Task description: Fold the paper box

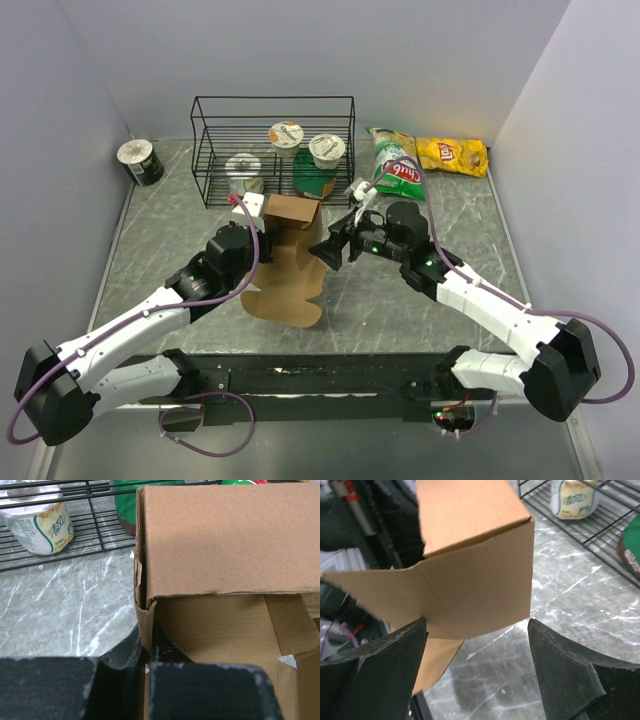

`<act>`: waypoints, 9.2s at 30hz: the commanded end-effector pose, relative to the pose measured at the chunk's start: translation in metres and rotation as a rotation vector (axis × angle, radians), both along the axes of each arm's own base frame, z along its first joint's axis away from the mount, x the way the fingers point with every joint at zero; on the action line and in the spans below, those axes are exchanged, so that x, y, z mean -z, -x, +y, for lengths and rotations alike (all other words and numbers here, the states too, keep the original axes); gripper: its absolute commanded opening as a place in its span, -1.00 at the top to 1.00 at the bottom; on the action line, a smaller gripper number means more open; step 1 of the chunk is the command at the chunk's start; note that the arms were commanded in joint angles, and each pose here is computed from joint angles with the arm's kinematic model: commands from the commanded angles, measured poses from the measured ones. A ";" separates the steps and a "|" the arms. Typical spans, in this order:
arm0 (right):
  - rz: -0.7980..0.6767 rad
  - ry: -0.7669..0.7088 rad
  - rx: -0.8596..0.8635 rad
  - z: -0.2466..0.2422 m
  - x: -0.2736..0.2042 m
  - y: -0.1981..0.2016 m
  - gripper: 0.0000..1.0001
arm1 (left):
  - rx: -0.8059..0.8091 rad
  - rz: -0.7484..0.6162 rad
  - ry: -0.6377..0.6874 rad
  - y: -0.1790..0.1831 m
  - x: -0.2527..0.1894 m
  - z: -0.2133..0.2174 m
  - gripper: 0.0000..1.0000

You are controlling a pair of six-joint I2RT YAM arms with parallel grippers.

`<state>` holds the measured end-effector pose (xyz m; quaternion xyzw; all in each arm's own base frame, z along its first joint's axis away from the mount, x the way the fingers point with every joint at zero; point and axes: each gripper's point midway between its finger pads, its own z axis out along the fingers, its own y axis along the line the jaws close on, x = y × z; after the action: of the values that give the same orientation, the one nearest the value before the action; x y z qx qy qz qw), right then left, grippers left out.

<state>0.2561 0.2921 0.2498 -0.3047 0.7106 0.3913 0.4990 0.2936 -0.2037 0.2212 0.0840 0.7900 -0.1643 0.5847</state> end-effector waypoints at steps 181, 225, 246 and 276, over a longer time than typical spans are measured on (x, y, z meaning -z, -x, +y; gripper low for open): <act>-0.294 0.292 -0.111 0.055 0.102 0.001 -0.01 | 0.597 0.274 -0.087 0.020 0.077 -0.087 0.98; -0.216 0.437 0.152 -0.011 0.075 -0.021 -0.40 | 0.499 0.470 -0.336 0.011 0.116 -0.059 0.98; -0.140 0.463 0.308 -0.012 0.105 -0.046 0.67 | 0.483 0.437 -0.311 0.007 0.106 -0.063 -0.12; 0.016 0.503 0.282 -0.024 0.162 -0.017 0.64 | 0.595 0.422 -0.136 0.000 0.084 -0.070 -0.82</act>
<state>0.2743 0.2579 0.0833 -0.3152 0.8321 0.1100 0.4429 0.3030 -0.2594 0.1506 0.2850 0.8530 -0.2599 0.3515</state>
